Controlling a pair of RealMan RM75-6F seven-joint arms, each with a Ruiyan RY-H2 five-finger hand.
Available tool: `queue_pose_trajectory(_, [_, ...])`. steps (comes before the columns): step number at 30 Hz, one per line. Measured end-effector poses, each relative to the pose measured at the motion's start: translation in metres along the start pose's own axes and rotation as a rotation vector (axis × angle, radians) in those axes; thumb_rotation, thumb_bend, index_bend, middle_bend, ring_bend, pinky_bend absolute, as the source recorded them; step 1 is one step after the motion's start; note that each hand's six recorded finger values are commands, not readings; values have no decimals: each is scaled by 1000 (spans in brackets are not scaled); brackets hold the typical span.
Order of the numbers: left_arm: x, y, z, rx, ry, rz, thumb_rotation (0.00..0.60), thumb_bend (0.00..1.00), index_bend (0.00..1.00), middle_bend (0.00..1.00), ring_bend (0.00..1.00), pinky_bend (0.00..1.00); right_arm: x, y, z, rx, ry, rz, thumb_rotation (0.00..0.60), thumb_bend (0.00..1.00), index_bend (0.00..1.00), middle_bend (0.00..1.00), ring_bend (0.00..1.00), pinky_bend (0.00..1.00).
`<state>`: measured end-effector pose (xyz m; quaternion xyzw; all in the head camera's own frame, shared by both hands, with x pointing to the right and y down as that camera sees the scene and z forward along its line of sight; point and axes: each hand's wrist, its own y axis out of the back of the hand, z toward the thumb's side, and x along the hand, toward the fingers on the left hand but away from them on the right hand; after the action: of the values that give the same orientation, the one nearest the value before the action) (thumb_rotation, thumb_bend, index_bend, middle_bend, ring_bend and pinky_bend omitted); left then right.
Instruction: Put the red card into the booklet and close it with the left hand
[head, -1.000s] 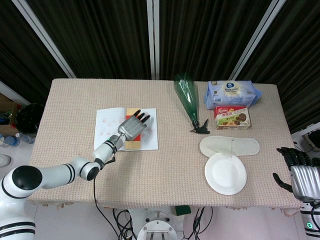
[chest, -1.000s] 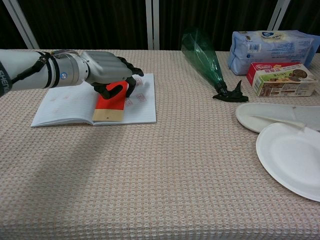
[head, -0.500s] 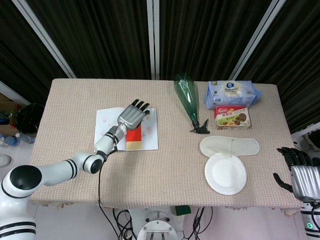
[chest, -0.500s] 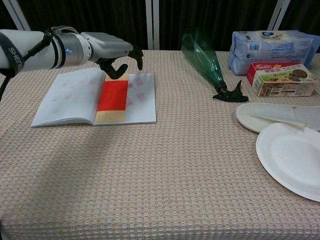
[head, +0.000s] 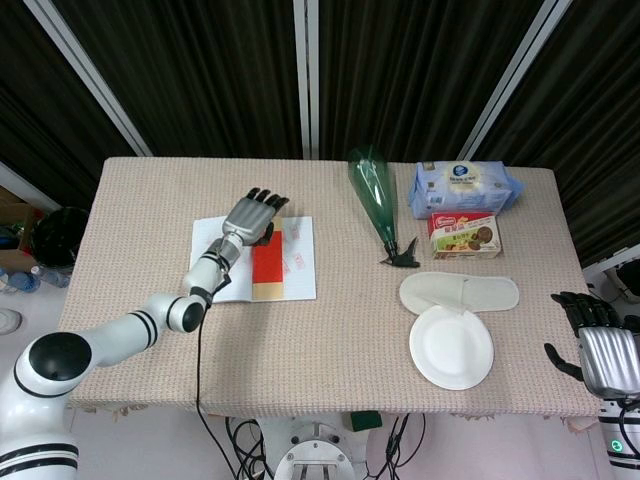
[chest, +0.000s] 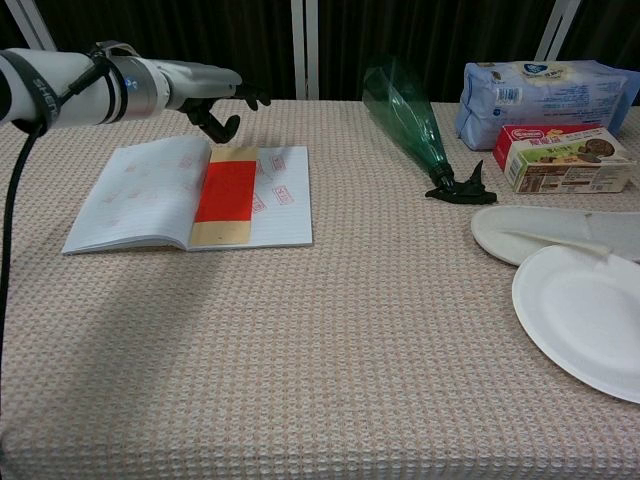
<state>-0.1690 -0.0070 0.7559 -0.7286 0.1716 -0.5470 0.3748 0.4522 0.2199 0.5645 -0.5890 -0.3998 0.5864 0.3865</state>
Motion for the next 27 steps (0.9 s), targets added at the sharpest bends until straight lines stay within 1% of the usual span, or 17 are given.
queue_pose_trajectory(2, [-8, 0, -1, 27, -15, 19, 505, 574, 71, 52, 12, 45, -2, -1, 1, 0, 6, 3, 600, 209, 211, 169, 144, 197])
queue_pose_trajectory(4, [-19, -1, -1, 52, -38, 41, 529, 421, 71, 34, 12, 45, -3, -1, 2, -1, 13, 5, 600, 208, 211, 169, 144, 197])
queue_pose_trajectory(6, [-33, -3, 0, 68, -66, 62, 541, 329, 71, 23, 11, 45, -4, -1, 3, -3, 22, 4, 600, 208, 211, 169, 144, 197])
queue_pose_trajectory(7, [-40, -3, 1, 71, -78, 72, 549, 292, 71, 18, 12, 45, -5, -2, 4, -4, 25, 4, 600, 209, 211, 169, 144, 197])
queue_pose_trajectory(9, [-58, -6, 3, 75, -105, 95, 560, 253, 71, 10, 12, 45, -5, -2, 5, -5, 31, 3, 600, 209, 211, 169, 144, 197])
queue_pose_trajectory(12, [-86, -13, 3, 80, -137, 123, 564, 233, 71, 2, 12, 46, -5, -2, 6, -6, 38, 3, 600, 208, 211, 169, 144, 197])
queue_pose_trajectory(15, [-113, -25, 0, 85, -151, 130, 580, 233, 71, 0, 11, 46, -6, -3, 7, -8, 48, 3, 600, 209, 211, 169, 144, 197])
queue_pose_trajectory(18, [-132, -36, -1, 68, -149, 131, 600, 232, 70, 0, 12, 46, -6, -3, 9, -9, 55, 3, 600, 209, 211, 169, 144, 197])
queue_pose_trajectory(22, [-147, -51, -1, 60, -141, 116, 600, 231, 70, 0, 11, 46, -6, -3, 12, -9, 67, 2, 600, 208, 211, 169, 144, 197])
queue_pose_trajectory(27, [-148, -67, 5, 62, -133, 101, 600, 232, 70, 0, 5, 46, -6, -3, 15, -9, 81, 1, 600, 209, 211, 169, 144, 197])
